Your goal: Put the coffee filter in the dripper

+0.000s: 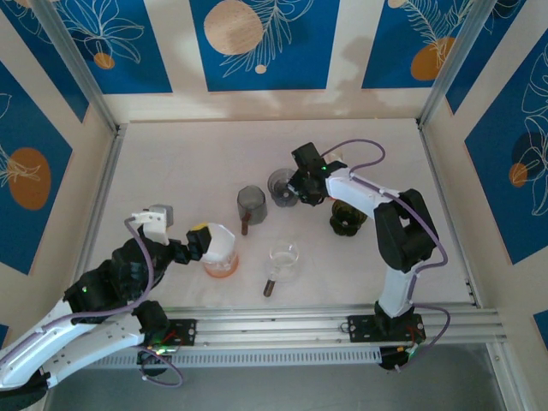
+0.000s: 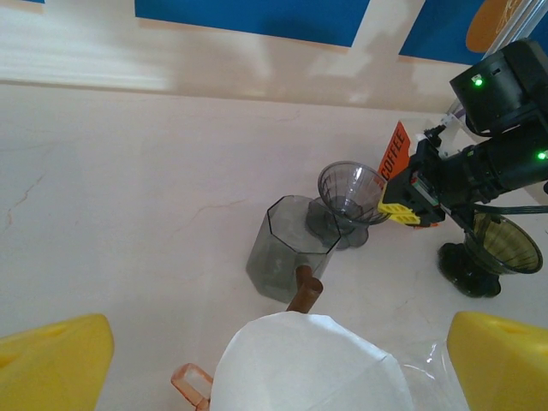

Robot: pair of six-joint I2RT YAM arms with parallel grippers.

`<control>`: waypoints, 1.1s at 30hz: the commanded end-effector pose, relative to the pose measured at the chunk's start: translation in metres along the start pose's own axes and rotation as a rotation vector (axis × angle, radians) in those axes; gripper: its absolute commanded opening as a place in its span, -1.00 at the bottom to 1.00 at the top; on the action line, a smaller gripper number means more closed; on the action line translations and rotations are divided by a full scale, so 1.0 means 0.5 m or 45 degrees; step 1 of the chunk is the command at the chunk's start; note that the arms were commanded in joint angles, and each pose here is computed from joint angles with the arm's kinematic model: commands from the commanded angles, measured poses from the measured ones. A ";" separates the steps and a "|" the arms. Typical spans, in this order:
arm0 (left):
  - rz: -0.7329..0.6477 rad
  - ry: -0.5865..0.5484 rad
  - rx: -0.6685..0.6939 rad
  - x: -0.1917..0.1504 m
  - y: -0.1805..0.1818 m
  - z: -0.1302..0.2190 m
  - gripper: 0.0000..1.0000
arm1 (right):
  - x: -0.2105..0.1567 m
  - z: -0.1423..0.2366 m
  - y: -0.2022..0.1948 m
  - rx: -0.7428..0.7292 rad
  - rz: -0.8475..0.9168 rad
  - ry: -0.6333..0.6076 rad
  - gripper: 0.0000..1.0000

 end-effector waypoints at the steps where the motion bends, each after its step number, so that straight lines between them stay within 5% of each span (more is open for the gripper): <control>1: -0.002 -0.009 0.026 0.000 0.009 0.004 0.99 | 0.005 0.052 0.004 0.049 0.050 -0.026 -0.94; 11: 0.002 -0.022 0.013 0.010 0.006 0.010 0.99 | -0.041 0.234 -0.033 0.187 0.260 -0.087 -1.00; 20: 0.002 -0.017 0.000 0.007 0.003 0.007 0.99 | -0.151 0.377 -0.067 0.351 0.490 0.152 -1.00; 27: 0.008 -0.017 -0.003 0.004 0.003 0.004 0.99 | -0.227 0.399 -0.071 0.358 0.544 0.395 -1.00; 33: 0.013 -0.016 -0.001 0.003 0.004 0.004 0.99 | -0.244 0.397 -0.061 0.303 0.582 0.443 -1.00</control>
Point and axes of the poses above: each hand's point on the last joint's axis, 136 mm out from that joint toward the fingers, its own z axis back along the fingers, its own y axis along the line the jaws close on, x = y × z, the point moved 7 cm from there along z, back along the fingers, and after that the axes turned 13 degrees about z, right-handed, at the moved point
